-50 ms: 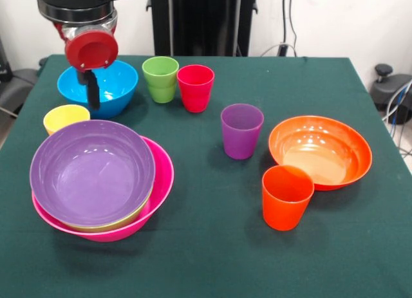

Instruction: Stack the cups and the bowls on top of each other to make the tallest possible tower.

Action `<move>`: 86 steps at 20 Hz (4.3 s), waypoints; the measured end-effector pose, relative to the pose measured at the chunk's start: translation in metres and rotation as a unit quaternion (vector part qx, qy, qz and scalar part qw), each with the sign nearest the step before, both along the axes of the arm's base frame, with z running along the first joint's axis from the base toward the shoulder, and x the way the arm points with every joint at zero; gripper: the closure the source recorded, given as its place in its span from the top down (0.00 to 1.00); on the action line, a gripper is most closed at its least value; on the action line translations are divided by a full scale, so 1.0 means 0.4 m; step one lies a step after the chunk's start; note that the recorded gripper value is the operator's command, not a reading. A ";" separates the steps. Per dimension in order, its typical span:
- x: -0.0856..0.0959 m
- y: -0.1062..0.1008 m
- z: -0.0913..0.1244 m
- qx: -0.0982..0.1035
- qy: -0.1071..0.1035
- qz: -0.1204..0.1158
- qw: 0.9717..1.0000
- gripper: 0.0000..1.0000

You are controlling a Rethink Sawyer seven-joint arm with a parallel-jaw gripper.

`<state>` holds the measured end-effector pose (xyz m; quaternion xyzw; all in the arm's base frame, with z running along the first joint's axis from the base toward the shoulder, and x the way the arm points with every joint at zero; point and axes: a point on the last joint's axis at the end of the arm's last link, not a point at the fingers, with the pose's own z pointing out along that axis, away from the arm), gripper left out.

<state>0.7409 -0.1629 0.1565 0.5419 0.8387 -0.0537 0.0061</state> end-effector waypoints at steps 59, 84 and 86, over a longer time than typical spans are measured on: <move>-0.102 -0.108 -0.274 -0.011 -0.023 -0.027 0.999 1.00; -0.120 -0.075 -0.387 -0.012 -0.029 -0.016 0.999 1.00; -0.115 -0.070 -0.369 -0.012 -0.027 -0.015 0.999 1.00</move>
